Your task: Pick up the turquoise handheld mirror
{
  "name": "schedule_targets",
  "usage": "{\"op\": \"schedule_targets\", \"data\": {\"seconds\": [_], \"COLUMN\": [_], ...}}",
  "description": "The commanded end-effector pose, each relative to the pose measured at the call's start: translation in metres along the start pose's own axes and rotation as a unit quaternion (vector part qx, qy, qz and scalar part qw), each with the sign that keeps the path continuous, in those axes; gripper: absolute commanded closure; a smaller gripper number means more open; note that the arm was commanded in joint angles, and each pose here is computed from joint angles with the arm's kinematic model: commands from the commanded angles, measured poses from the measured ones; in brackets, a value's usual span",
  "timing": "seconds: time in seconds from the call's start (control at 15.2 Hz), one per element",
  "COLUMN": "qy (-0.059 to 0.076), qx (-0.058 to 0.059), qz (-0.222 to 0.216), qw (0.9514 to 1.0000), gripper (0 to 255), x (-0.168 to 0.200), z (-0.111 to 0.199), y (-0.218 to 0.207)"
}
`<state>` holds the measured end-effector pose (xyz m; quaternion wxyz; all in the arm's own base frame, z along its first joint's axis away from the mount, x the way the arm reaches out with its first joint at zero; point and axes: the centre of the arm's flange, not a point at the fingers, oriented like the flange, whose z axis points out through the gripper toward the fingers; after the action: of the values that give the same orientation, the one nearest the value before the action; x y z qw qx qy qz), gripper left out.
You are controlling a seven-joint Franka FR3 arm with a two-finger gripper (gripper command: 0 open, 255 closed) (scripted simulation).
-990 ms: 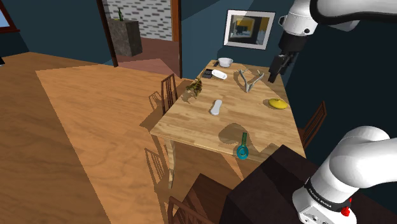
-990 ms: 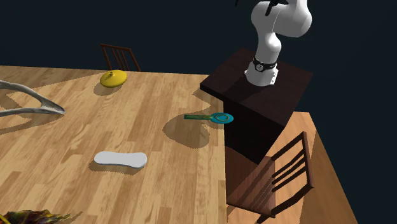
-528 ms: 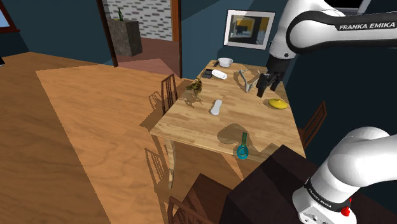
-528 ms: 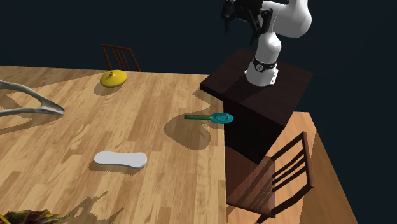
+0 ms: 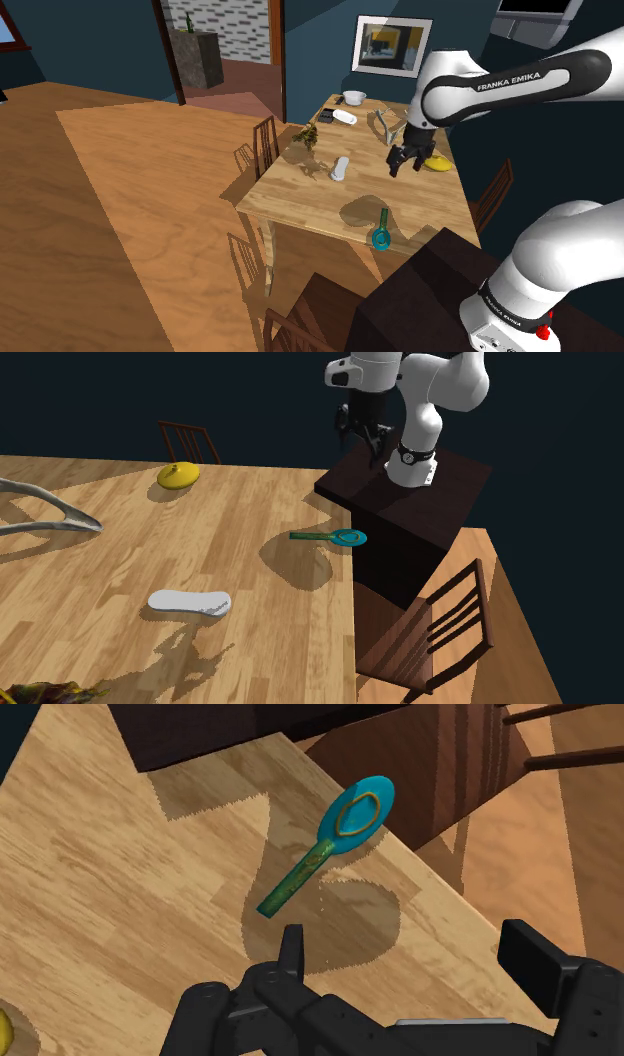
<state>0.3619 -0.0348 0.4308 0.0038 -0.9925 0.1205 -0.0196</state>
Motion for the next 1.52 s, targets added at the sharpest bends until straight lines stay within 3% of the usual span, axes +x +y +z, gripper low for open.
{"op": "schedule_targets", "data": {"seconds": [0.0,0.26,0.59,1.19,1.45], "qy": [-0.004,-0.015,-0.029,-0.053,-0.053], "qx": [0.005,0.015,0.027,0.048,0.048], "qz": [0.025,0.074,0.135,0.241,0.241], "qw": [0.9997,0.9970,0.9901,0.9680,0.9680], "gripper": [0,0,0,0,0], "x": [0.007,0.018,0.029,0.041,0.041], "z": [0.023,0.076,0.141,0.259,0.280], "y": [0.005,0.013,0.022,0.038,0.038]}}
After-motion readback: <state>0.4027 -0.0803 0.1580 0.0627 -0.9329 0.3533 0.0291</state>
